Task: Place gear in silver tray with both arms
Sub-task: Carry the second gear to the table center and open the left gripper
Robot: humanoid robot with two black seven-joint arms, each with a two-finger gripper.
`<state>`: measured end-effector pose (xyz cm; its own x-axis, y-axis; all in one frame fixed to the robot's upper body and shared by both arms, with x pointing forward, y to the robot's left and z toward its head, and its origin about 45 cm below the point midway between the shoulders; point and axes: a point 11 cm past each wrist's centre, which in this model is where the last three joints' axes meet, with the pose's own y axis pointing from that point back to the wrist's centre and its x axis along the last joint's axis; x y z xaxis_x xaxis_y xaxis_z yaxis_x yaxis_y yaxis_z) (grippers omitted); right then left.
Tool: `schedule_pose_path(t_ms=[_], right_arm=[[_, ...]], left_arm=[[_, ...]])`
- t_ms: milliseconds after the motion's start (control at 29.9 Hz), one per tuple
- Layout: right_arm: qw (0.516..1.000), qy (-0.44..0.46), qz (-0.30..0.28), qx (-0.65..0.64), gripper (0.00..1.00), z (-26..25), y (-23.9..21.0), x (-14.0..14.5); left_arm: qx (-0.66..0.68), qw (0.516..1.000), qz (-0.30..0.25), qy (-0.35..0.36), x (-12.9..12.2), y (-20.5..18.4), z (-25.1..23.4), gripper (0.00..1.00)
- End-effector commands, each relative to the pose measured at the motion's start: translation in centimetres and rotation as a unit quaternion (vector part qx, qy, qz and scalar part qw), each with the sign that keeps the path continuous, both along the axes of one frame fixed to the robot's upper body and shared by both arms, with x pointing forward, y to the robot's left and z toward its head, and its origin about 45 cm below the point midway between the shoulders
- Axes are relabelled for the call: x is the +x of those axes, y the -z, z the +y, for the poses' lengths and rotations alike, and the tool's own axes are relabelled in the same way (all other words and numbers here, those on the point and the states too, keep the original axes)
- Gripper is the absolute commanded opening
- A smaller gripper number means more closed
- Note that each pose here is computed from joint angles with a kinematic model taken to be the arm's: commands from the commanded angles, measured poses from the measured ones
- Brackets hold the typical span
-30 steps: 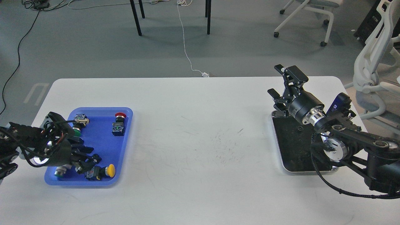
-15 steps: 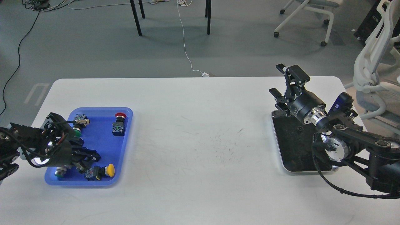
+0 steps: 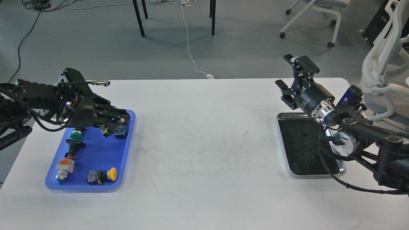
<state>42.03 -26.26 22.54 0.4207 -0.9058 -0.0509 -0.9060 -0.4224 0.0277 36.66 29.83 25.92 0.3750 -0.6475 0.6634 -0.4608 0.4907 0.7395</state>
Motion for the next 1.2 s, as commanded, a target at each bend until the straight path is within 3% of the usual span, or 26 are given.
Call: schedule_pose_path(t_ms=[0,234,435,602,836,1170], right_arm=[[0.999,-0.014,-0.031,0.012,0.98,1.3,-3.2,1.6],[0.996,-0.014,-0.064,0.052,0.98,3.7,-8.2,4.0],[0.998,-0.017,-0.064,0.025,0.98,3.6,-8.0,4.4],[0.998,-0.024,-0.056,0.013,0.98,4.3,-7.1,4.4],[0.998,-0.037,-0.048,0.019,0.98,5.9,-6.3,4.1],[0.998,-0.033,-0.049,0.016,0.98,5.6,-6.2,4.3]], left_arm=[[-0.021,0.998,-0.005,0.059,0.7,-0.7,-5.8,0.14],[-0.029,0.987,0.051,0.150,-0.5,2.6,-16.8,0.13],[0.007,0.981,0.076,0.180,-0.3,6.3,-23.1,0.14],[0.000,0.975,0.091,0.201,-1.5,8.0,-28.7,0.14],[0.049,0.976,0.104,0.184,-1.1,10.8,-26.6,0.14],[0.046,0.975,0.118,0.183,-1.9,11.8,-26.4,0.14]])
